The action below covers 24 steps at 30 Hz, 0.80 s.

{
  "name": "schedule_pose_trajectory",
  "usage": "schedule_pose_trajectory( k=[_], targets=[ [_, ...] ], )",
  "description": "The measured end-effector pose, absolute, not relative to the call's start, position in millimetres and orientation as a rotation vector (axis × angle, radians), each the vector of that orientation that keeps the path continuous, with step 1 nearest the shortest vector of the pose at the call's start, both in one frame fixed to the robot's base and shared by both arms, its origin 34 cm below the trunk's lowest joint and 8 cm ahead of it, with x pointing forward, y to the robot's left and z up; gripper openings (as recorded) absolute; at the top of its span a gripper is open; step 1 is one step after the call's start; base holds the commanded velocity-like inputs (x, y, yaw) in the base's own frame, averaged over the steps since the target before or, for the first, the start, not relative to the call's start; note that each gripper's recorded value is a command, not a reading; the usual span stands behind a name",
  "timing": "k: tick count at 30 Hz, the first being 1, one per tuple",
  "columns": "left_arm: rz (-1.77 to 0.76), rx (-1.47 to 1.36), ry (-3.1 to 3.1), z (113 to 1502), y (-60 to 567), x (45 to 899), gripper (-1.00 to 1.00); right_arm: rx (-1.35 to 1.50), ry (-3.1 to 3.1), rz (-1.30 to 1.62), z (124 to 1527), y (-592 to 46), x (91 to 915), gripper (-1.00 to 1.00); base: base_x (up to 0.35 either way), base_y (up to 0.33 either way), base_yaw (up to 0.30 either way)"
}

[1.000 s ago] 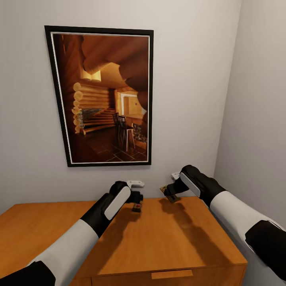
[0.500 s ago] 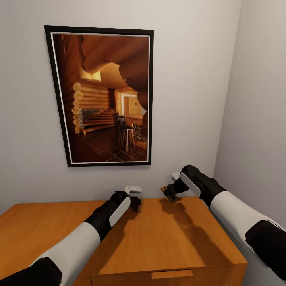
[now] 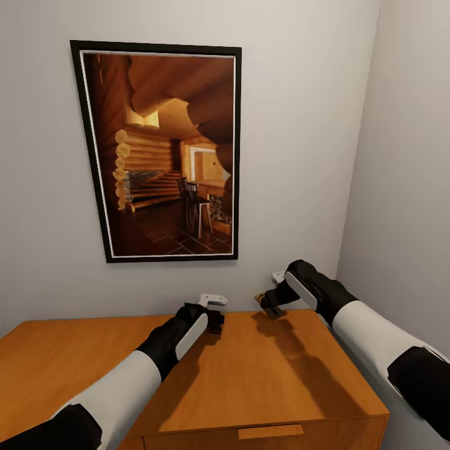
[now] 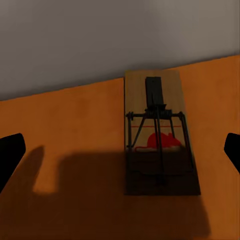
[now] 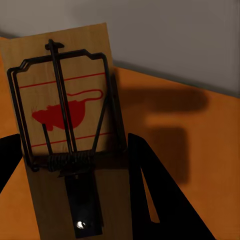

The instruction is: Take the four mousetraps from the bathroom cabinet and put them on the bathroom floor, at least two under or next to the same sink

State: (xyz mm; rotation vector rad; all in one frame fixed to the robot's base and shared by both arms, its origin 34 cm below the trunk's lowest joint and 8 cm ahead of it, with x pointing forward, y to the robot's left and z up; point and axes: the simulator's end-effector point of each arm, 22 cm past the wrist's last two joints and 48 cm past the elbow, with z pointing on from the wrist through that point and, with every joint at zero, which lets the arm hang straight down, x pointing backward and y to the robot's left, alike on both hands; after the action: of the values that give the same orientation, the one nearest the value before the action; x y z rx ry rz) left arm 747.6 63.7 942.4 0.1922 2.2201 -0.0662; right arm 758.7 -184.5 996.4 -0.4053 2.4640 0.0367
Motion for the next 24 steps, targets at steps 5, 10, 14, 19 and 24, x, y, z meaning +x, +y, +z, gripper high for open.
schedule_pose_trajectory(
  k=[5, 10, 14, 19, 24],
  targets=[
    [-0.069, 0.193, 2.221, 942.2, 63.0, 747.5, 1.0, -0.404, 2.465, 0.036, 996.3, -185.1, 758.7, -1.0, 0.0, 0.0, 0.0],
    [-0.068, 0.19, 2.226, 939.4, 63.8, 747.1, 1.0, -0.404, 2.465, 0.035, 996.1, -185.3, 758.7, -1.0, 0.0, 0.0, 0.0],
    [-0.068, 0.185, 2.228, 935.9, 62.7, 746.8, 1.0, -0.404, 2.465, 0.034, 996.1, -185.4, 758.7, -1.0, 0.0, 0.0, 0.0],
    [-0.071, 0.181, 2.228, 932.6, 59.3, 746.8, 1.0, -0.404, 2.465, 0.035, 996.2, -185.4, 758.8, -1.0, 0.0, 0.0, 0.0],
    [-0.072, 0.185, 2.223, 935.6, 58.9, 750.6, 1.0, -0.403, 2.465, 0.035, 996.2, -185.9, 758.8, -1.0, 0.0, 0.0, 0.0]
  ],
)
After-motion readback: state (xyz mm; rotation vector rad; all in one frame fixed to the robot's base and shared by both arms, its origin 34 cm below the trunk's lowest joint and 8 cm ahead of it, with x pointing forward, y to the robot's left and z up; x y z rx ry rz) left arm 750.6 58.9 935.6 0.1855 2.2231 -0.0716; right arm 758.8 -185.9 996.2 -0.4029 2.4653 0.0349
